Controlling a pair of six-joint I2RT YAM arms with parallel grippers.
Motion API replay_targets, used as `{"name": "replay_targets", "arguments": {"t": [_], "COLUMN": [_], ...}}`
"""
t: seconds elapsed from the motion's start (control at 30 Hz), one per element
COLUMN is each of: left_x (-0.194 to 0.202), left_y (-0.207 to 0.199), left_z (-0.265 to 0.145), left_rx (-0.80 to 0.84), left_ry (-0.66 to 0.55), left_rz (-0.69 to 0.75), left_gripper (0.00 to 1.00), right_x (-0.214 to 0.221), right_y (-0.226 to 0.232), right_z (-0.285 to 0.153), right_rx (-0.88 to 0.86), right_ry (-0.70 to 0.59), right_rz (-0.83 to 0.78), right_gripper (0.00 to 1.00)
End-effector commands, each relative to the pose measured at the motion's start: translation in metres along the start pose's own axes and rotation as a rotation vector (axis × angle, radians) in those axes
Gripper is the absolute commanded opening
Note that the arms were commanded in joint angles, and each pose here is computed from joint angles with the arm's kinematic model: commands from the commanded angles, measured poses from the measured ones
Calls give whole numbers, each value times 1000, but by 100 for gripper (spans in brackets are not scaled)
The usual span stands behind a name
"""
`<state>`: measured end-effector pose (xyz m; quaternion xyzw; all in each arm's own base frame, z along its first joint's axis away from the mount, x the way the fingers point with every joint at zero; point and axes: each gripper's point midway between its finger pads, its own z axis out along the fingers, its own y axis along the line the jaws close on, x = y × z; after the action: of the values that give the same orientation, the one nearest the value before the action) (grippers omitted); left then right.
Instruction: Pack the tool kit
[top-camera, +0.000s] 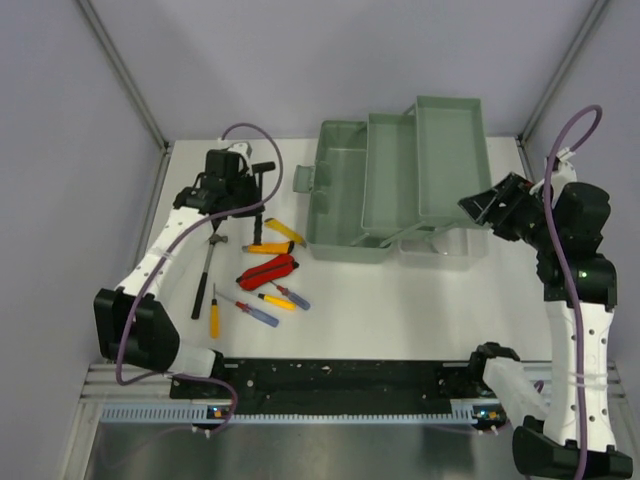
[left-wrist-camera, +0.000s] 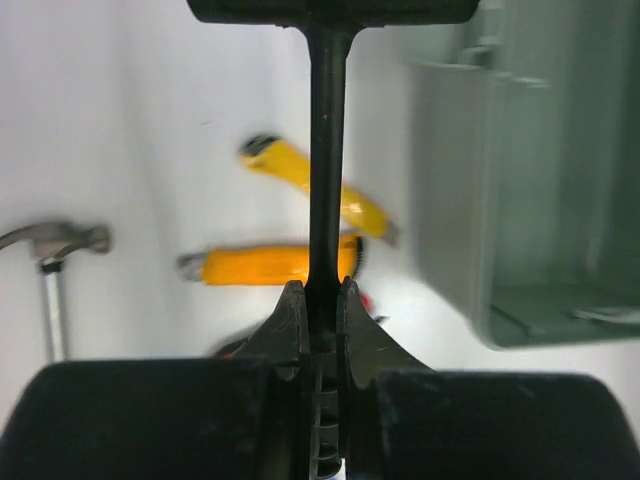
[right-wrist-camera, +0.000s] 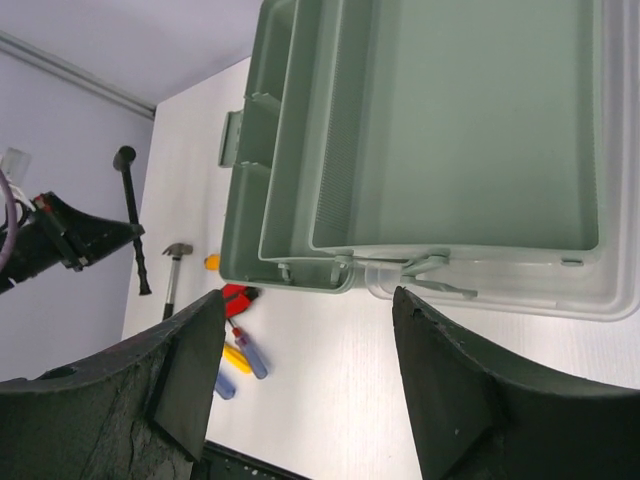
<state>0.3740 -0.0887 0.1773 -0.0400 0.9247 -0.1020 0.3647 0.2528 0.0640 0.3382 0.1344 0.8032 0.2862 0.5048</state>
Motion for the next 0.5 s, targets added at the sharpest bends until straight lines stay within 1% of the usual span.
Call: {"name": "replay_targets", "arguments": {"t": [0.0, 0.1, 0.2, 0.27, 0.37, 0.47], "left_x": [-31, -36, -40, -41, -44, -48], "left_y": [-98, -138, -164, -174, -188, -210], "left_z": [-38, -41, -29, -13, 15, 38], "left_rx": [274, 349, 400, 384, 377, 434], "left_ry": [-100, -108, -107, -102, -108, -97], "left_rz": [67, 78, 23, -38, -86, -99], "left_gripper": [0, 0, 0, 0, 0, 0], "right_x": [-3, 2, 8, 12, 14, 15], "right_y": [14, 18, 21, 24, 23, 24], "right_z": [-3, -6, -9, -11, -13, -13], "right_rx": [-73, -107, -136, -155, -157, -163], "right_ry": [-30, -41, -45, -49, -52, -50], "right_rz": [-24, -14, 5, 15, 21, 20], "right_gripper": [67, 67, 67, 67, 67, 67]}}
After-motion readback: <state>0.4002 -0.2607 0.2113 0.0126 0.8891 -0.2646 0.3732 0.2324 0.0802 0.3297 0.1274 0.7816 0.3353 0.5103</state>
